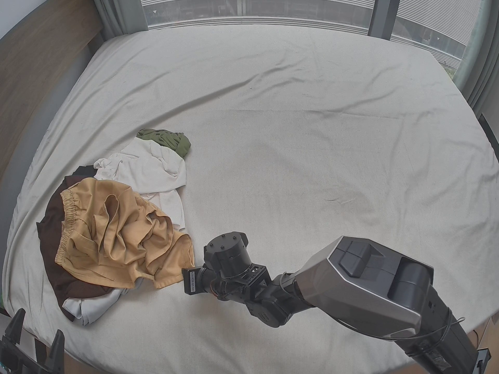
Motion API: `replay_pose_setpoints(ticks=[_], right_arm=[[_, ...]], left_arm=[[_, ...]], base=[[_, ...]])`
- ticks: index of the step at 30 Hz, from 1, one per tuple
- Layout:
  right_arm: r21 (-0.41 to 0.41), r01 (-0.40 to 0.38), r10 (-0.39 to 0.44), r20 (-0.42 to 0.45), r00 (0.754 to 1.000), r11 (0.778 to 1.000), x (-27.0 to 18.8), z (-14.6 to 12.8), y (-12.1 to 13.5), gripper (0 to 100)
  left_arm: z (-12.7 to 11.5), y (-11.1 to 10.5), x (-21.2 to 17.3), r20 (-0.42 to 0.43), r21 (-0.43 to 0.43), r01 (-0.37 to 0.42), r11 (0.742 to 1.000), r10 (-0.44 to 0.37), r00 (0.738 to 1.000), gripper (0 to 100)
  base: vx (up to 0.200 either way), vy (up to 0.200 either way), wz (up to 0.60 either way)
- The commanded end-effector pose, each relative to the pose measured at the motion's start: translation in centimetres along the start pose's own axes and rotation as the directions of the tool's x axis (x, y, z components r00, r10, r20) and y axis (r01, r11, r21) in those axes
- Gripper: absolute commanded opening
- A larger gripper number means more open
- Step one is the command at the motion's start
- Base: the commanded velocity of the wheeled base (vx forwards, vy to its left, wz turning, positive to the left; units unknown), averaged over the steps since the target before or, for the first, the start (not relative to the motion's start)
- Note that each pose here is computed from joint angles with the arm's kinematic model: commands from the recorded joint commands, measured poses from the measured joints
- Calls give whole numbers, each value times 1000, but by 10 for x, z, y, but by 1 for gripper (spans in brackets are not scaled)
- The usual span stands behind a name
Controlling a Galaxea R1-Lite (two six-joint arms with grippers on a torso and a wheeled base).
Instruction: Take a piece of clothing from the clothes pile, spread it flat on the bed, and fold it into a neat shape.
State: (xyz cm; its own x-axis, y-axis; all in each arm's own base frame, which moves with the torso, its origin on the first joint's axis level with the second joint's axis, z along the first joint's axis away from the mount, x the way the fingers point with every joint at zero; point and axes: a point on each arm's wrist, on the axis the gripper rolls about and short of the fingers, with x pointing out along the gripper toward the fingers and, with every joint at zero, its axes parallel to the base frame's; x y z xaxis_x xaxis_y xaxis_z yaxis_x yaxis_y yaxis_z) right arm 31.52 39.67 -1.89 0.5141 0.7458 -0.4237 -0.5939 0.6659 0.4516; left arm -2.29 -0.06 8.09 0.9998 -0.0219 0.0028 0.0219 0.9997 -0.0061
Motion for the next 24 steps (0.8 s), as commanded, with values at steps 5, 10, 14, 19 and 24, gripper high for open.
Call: replay_pose_setpoints(ticks=[5,10,14,19,24], right_arm=[[3,56,-56,-7,998,998,-24,6,1,0],[9,108,-108,-10,994,994,-34,6,-6,0],[20,140,-140,-18,990,990,-46,9,-14,0],[32,170,-169,-39,985,985,-61,8,-19,0],[38,207,-207,-8,978,978,-71,10,-30,0]], left_arm=[[-5,0,0,-1,0,0,1000,0,1000,100],[-5,0,0,-1,0,0,1000,0,1000,100],[-5,0,0,-1,0,0,1000,0,1000,100],[-5,0,0,-1,0,0,1000,0,1000,100],[-5,0,0,-1,0,0,1000,0,1000,100]], base=[[0,0,0],[0,0,0],[0,0,0],[0,0,0],[0,0,0]])
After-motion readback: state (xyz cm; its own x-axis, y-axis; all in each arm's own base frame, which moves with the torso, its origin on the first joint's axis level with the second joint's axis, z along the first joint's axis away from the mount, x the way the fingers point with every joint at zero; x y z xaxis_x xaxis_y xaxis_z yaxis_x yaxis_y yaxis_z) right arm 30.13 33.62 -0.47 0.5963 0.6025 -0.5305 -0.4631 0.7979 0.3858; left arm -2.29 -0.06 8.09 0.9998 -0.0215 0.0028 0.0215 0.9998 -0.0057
